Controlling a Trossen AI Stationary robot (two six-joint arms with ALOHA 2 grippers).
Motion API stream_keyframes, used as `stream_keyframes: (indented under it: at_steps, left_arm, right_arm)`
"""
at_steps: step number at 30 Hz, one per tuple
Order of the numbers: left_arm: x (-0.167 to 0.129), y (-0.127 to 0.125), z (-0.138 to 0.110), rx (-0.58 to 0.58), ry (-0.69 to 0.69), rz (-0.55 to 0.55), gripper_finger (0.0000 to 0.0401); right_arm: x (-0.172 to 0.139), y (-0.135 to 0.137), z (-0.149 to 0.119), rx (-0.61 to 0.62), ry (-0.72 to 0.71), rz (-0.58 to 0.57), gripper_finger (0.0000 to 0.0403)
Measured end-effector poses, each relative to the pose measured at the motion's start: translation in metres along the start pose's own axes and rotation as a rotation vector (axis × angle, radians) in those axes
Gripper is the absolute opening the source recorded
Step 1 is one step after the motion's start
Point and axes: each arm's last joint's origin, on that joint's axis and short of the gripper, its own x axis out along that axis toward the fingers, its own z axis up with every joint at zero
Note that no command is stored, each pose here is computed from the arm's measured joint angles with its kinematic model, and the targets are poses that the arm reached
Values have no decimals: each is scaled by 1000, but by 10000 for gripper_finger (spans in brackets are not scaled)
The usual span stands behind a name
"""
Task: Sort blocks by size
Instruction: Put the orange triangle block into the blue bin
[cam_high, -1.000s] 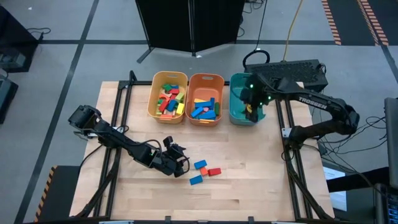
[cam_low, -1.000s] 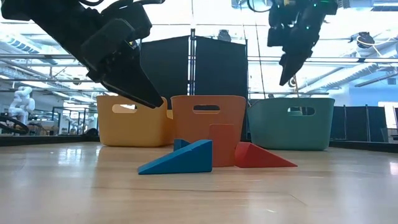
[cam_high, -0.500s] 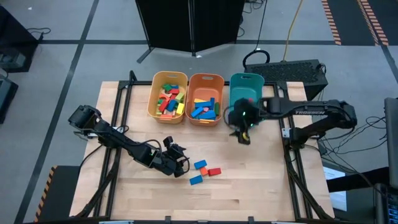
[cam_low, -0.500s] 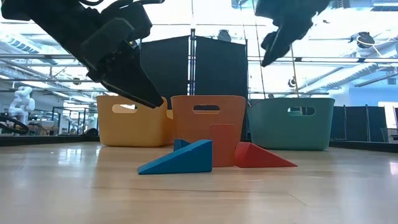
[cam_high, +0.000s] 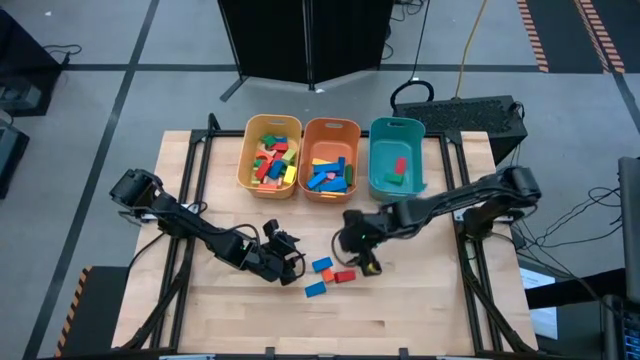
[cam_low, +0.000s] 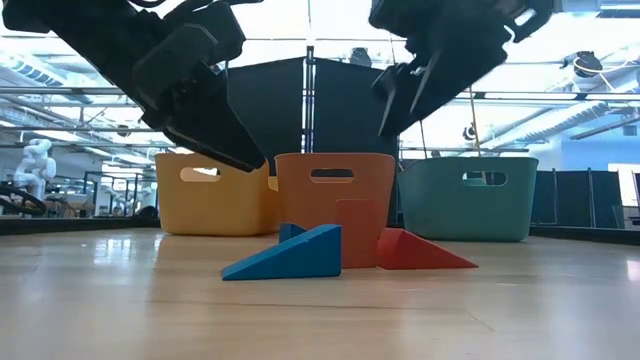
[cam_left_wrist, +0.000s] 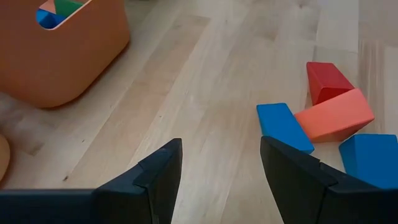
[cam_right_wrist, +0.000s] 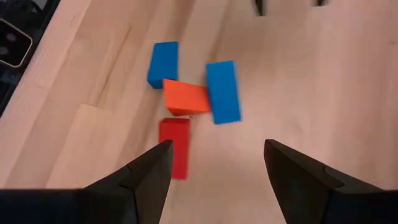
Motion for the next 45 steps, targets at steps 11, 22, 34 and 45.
stream_keyframes:
  at_steps: [11,22,34,45]
  left_arm:
    - [0,0,0,0,0,-1,219]
    - [0,0,0,1,1,-1,219]
    - [0,0,0,1,1,-1,219]
    - [0,0,0,1,1,-2,219]
  right_arm:
    - [63,15,-4,-52,9,39,238]
    - [98,22,-7,-98,-38,59,200]
    - [99,23,-5,-99,-59,45,99]
    - [96,27,-3,-118,-75,8,15]
